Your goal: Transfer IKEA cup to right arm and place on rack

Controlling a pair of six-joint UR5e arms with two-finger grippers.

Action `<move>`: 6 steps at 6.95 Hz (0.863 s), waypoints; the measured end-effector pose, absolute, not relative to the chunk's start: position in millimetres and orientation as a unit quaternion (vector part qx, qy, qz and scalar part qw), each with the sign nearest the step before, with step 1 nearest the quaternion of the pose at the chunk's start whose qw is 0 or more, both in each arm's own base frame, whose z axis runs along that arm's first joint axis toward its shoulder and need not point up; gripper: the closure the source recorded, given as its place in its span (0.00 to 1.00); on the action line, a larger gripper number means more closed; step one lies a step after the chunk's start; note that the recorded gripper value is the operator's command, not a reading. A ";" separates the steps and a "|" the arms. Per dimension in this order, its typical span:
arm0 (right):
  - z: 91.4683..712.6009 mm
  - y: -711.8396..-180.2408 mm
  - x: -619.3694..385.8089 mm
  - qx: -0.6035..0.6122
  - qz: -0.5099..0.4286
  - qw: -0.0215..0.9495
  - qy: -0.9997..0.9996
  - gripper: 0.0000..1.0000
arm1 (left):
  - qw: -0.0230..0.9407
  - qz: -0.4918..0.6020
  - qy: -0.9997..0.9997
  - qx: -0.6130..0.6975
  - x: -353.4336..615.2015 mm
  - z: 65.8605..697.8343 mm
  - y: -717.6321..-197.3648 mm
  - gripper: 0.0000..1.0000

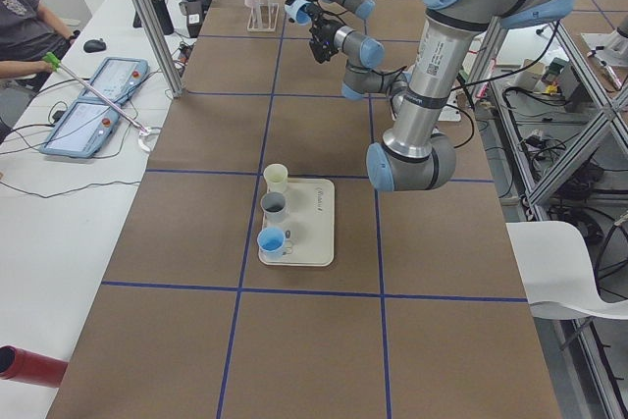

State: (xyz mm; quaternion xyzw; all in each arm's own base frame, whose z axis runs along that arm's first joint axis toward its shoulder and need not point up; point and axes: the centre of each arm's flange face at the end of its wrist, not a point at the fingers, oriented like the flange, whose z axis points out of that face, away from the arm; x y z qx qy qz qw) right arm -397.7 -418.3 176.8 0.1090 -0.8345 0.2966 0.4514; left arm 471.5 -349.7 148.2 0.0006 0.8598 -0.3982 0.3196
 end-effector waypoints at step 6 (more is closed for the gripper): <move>198.5 -488.1 -340.5 0.255 0.304 0.505 -0.766 0.97 | 0.353 -0.374 0.855 0.066 468.9 152.5 -352.8 0.00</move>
